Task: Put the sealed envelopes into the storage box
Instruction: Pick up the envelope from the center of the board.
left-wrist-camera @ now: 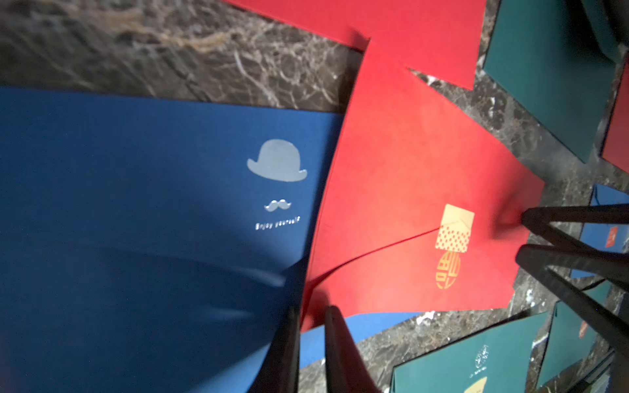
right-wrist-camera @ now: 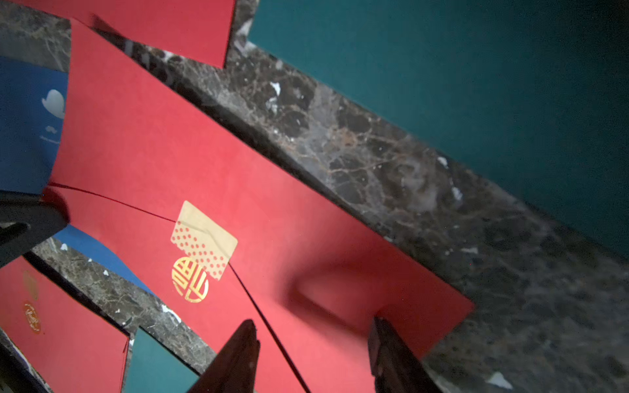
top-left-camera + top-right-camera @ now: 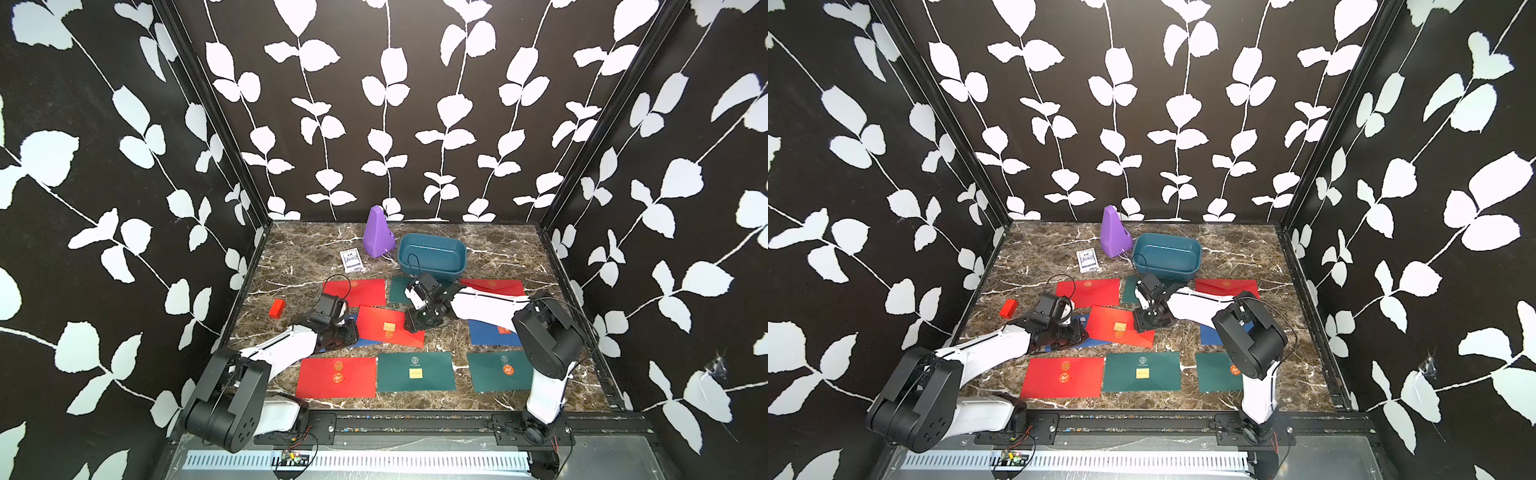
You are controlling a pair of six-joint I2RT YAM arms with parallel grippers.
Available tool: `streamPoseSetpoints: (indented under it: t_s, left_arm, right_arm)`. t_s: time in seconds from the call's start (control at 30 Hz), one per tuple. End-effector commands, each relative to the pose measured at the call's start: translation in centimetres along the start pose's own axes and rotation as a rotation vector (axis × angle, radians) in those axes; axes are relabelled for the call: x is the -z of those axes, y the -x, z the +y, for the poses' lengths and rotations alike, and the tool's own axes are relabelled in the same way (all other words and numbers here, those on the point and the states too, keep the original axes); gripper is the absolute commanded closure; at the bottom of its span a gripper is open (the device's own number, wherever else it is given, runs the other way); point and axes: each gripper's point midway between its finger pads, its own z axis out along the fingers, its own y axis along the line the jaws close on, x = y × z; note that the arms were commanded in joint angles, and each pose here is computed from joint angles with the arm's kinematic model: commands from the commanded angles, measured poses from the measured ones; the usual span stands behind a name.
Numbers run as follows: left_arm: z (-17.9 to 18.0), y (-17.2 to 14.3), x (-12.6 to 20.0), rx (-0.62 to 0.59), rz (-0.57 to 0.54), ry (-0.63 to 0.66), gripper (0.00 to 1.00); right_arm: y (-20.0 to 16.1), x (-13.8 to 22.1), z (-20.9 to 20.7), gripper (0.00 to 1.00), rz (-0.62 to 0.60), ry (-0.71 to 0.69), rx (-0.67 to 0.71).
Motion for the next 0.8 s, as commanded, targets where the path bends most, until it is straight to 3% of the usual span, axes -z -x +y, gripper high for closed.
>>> streamPoseSetpoints:
  t_s: [0.0,0.3,0.57,0.7,0.77]
  left_arm:
    - [-0.4,0.1,0.3,-0.016,-0.007,-0.018,0.85]
    - [-1.6,0.7,2.7,0.008,-0.040,-0.044,0.97]
    - [-3.8,1.7,7.0,0.027,-0.108,-0.094,1.00]
    - [-4.3,2.2,8.7,0.104,-0.123,-0.089,1.00]
    - [-4.4,2.3,9.0,0.199,-0.119,-0.096,1.00]
  right_arm:
    - [-4.5,-2.3,-1.1,0.48,0.131,-0.007,-0.004]
    - [-4.7,-0.6,-1.0,0.41,0.116,-0.012,-0.001]
    - [-1.2,6.8,-1.0,0.26,-0.032,-0.006,0.009]
    - [-0.7,10.8,-0.2,0.18,-0.092,-0.054,0.160]
    - [-0.8,12.3,0.7,0.16,-0.136,-0.140,0.320]
